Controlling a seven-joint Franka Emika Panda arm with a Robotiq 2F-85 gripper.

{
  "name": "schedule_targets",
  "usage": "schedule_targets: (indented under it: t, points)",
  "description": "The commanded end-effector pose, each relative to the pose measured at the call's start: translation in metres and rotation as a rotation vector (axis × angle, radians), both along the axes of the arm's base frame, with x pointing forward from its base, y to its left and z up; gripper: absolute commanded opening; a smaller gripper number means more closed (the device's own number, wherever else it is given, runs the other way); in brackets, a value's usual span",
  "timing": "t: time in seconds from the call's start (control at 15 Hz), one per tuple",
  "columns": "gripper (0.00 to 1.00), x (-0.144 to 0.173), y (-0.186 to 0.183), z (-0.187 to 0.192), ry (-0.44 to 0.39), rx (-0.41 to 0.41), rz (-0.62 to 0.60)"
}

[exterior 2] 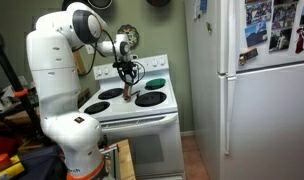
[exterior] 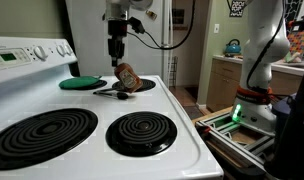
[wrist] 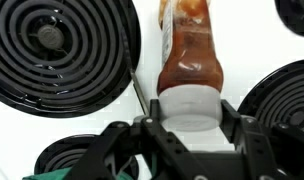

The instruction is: Place the ketchup bottle upright

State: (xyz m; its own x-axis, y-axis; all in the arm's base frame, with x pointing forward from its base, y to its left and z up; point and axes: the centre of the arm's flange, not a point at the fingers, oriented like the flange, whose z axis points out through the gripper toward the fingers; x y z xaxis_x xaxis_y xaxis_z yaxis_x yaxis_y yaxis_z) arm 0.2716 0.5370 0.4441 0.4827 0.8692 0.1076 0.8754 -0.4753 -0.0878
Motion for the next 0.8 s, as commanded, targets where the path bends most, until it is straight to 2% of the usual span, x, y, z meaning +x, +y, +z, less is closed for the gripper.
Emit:
schedule_targets:
  t: [0.0,0.33,0.73]
  points:
    - [0.34,-0.016,-0.022,-0.002,0.000,0.034,0.017]
    - [0.34,-0.023,-0.035,-0.010,-0.063,0.132,0.045]
    - [0.34,-0.031,-0.049,-0.018,-0.107,0.173,0.050]
